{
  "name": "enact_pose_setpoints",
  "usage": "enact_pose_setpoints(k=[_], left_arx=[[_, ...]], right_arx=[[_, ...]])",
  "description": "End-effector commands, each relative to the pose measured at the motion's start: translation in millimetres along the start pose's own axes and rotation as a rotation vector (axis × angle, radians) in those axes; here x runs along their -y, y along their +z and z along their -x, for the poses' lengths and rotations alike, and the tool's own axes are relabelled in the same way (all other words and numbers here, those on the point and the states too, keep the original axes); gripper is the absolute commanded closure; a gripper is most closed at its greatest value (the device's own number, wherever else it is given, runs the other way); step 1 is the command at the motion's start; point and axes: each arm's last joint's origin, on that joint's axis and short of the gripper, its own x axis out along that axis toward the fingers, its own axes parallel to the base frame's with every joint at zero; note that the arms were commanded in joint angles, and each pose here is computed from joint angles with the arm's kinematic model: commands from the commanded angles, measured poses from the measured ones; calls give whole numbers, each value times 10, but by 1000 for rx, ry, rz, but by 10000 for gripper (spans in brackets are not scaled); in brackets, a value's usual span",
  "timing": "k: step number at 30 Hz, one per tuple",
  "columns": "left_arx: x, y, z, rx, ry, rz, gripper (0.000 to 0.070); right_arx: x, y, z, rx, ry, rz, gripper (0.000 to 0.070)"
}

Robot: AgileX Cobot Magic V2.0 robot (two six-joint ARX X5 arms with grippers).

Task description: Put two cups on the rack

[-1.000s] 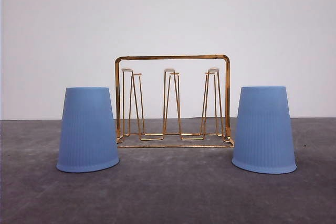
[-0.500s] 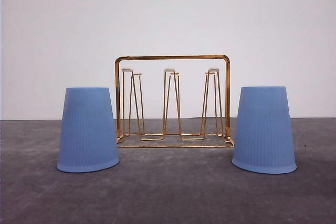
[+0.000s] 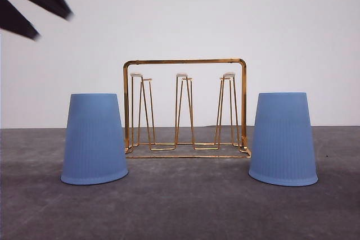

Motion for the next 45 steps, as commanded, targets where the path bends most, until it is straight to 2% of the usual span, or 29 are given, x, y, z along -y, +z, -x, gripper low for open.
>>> enact_pose_setpoints(k=[1,6,10,15,20,22,25,27,32,39,45], left_arx=[[-26,62,-158,5,-4,7,114],[-114,49,-606,-23,-9,7,112],[-178,-44,-880,-86,26,18,112],[-211,-173,-1070,-170,18,38,114],[-227,-233,-1161,-203,15,45,121],[-228,-240,-1167,-208,14,46,187],[-226,-223,-1150,-204,14,45,372],[-222,-186,-1119,-200,14,45,430],[-202,31,-941,-207,14,47,435],[-176,564,-602,-239,13,78,434],[-163,1042,-346,-103,31,102,433]], right_arx=[[0,31,7,14,0,13,165],[0,31,7,14,-1,13,166],[0,31,7,14,-1,13,166],[0,31,7,14,-1,13,166],[0,31,7,14,-1,13,166],[0,31,7,14,-2,13,166],[0,31,7,14,-2,13,166],[0,31,7,14,-2,13,166],[0,31,7,14,-2,13,166],[0,31,7,14,-2,13,166],[0,31,7,14,-2,12,166]])
